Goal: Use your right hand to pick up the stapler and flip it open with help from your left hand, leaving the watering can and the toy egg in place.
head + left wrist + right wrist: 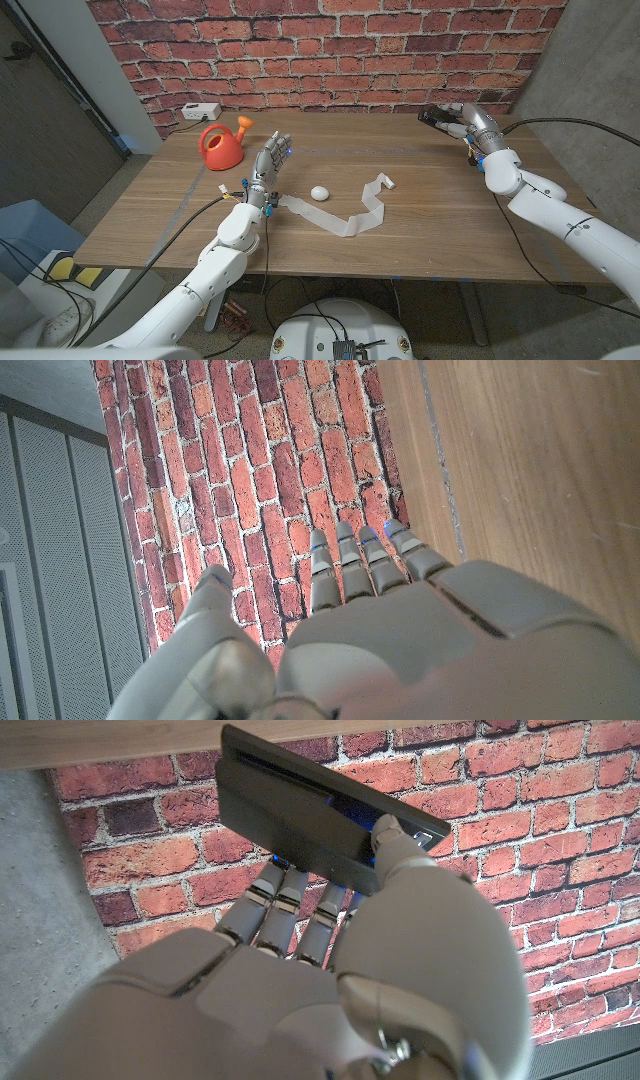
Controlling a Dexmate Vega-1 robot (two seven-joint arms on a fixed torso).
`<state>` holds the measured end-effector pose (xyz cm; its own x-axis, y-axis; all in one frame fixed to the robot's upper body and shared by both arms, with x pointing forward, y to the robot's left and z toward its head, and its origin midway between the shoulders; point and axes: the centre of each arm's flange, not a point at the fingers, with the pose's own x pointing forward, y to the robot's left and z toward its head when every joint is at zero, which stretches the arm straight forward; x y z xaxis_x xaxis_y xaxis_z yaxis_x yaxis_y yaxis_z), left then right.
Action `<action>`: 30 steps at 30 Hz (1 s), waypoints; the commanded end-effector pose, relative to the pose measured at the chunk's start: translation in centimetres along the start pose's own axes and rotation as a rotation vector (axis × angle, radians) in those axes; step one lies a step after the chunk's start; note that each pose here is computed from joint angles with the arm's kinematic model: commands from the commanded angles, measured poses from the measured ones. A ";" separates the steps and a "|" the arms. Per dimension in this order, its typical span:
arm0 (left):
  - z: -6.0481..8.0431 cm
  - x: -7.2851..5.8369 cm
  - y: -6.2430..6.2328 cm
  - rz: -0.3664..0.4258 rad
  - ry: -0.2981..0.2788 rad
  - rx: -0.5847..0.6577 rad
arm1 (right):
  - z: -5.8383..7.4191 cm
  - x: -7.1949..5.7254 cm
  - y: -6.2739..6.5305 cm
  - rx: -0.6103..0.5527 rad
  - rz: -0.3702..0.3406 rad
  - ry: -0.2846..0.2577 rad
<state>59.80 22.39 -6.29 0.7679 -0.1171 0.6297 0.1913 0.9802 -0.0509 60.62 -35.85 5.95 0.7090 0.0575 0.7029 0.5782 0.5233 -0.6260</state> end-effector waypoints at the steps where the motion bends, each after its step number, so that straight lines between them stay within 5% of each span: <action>1: -0.2 -0.3 0.1 -0.001 0.002 -0.009 | 0.1 -0.7 0.1 0.043 -0.024 0.001; 30: 0.4 1.1 -0.5 -0.037 0.001 0.025 | 0.2 -0.8 0.9 0.200 -0.036 -0.010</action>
<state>60.08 21.95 -5.86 0.7651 -0.1427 0.6279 0.2045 0.9785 -0.0268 60.35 -35.49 5.07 0.6944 0.0451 0.7182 0.5431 0.6220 -0.5641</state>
